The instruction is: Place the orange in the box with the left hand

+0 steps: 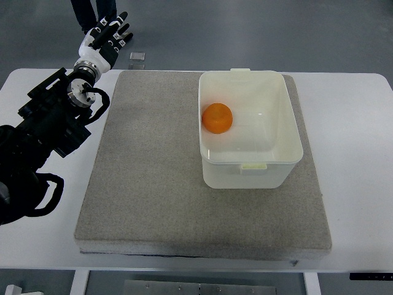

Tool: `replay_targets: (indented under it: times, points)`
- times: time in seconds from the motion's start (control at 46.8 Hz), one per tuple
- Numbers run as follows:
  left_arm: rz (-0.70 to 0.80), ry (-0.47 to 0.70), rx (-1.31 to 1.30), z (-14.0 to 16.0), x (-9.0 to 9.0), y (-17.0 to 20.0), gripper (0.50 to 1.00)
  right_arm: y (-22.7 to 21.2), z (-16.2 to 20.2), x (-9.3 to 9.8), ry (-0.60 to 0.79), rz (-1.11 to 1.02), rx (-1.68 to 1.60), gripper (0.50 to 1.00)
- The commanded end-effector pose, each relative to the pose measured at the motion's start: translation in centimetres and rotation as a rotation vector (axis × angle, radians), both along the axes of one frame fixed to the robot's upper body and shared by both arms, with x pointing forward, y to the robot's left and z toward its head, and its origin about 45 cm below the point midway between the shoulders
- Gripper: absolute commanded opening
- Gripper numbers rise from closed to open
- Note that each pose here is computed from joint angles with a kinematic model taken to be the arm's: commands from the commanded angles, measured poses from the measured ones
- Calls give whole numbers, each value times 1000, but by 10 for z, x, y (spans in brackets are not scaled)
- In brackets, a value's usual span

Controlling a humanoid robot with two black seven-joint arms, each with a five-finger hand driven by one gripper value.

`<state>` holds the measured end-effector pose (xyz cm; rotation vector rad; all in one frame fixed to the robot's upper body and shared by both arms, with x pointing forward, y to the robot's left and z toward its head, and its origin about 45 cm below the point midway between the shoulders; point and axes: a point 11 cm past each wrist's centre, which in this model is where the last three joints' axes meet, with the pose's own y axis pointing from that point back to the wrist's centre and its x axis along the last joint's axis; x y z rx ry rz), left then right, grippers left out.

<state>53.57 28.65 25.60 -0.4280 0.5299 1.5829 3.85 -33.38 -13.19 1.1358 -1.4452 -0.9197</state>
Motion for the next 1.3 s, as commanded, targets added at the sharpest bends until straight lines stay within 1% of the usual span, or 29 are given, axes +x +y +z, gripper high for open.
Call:
replay_targets:
  times: [0.0,0.128,0.214,0.342,0.513,0.577,0.641,0.94,1.09,1.282]
  points:
    - [7,-6,13,0,0,1,896,0,0,0,0,0,0,944]
    - [20,0,20,2,1,3,902,0,0,0,0,0,0,944]
    - [44,0,51,9,2,13,902,0,0,0,0,0,0,944]
    - [41,-5,118,19,6,15,898,0,0,0,0,0,0,944]
    - [41,-17,122,27,8,15,896,0,0,0,0,0,0,944]
    - [38,-44,122,42,13,12,894,0,0,0,0,0,0,944]
    - [36,-59,125,50,15,11,896,0,0,0,0,0,0,944]
    - [46,-42,133,43,12,16,900,0,0,0,0,0,0,944]
    - [54,-22,135,32,9,19,902,0,0,0,0,0,0,944]
    - [55,-17,135,30,8,20,906,0,0,0,0,-3,2,944]
